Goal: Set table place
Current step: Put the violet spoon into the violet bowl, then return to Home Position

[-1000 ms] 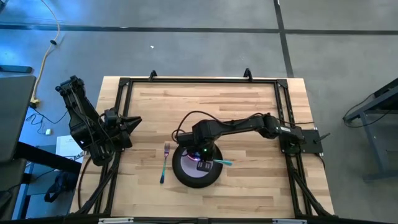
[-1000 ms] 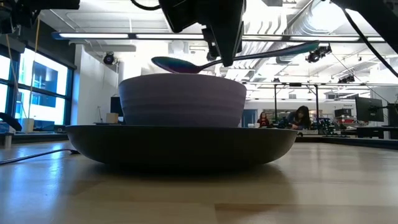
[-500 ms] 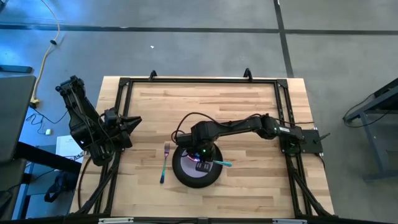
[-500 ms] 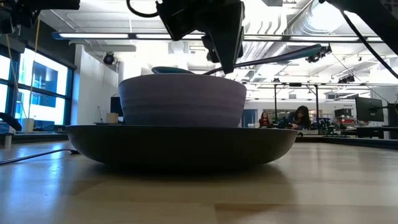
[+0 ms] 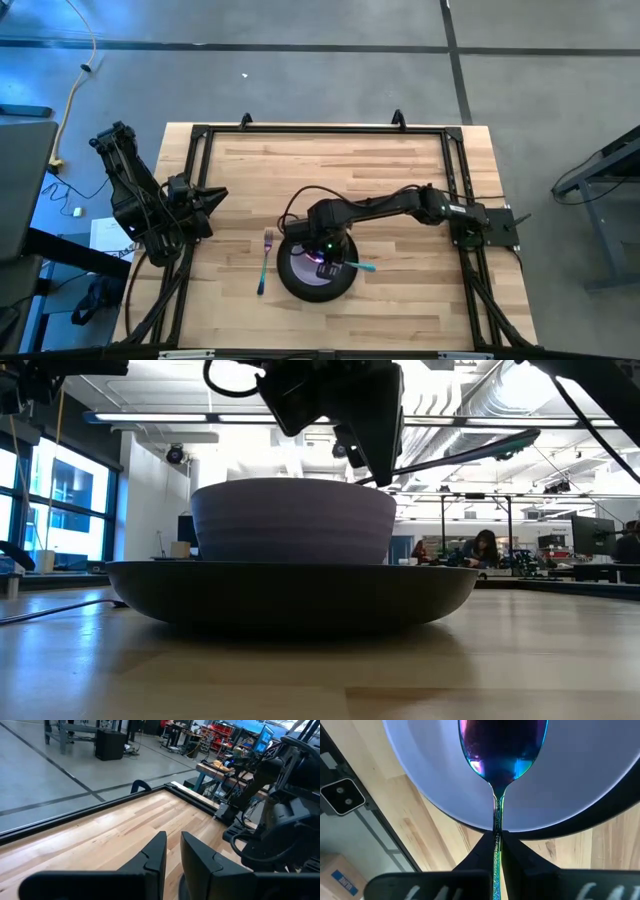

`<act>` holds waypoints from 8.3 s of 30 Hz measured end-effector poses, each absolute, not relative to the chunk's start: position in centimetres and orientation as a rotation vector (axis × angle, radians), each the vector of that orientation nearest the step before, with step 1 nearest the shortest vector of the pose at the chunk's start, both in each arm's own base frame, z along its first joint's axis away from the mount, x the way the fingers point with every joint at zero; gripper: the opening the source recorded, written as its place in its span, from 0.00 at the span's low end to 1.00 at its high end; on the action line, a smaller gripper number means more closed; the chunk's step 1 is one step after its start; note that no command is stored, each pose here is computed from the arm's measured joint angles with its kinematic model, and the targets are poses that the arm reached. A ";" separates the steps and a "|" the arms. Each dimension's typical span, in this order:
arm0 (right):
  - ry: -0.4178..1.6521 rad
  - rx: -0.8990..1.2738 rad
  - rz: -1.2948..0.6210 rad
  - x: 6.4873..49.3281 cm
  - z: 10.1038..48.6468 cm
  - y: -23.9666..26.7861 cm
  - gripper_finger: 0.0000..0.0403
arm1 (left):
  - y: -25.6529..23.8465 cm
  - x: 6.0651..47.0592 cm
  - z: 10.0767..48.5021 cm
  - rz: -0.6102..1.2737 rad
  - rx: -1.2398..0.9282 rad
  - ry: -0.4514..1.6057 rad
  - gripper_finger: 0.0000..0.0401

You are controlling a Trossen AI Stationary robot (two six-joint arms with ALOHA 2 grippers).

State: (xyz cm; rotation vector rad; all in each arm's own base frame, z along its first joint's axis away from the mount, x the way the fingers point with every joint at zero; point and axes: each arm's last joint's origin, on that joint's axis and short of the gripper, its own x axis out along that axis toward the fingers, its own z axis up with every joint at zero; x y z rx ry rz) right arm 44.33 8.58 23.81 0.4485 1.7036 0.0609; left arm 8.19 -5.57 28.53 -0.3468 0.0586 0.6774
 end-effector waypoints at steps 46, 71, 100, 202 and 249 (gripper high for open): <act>1.716 0.519 0.089 44.4 23.9 8.5 0.11 | -5.6 8.2 28.5 0.676 -0.351 0.065 0.12; 1.714 0.522 0.071 44.4 23.9 8.2 0.11 | -5.6 8.2 28.5 0.676 -0.357 0.085 0.12; 1.295 0.309 -0.004 42.8 32.8 6.3 0.11 | -5.7 8.2 28.4 0.675 -0.372 0.100 0.12; 0.049 0.137 0.167 24.3 34.8 0.5 0.11 | -10.5 11.4 27.6 0.630 -0.365 -0.122 0.09; 0.012 0.172 0.223 23.3 35.8 1.6 0.11 | -6.4 21.8 34.3 0.091 -0.133 -0.039 0.09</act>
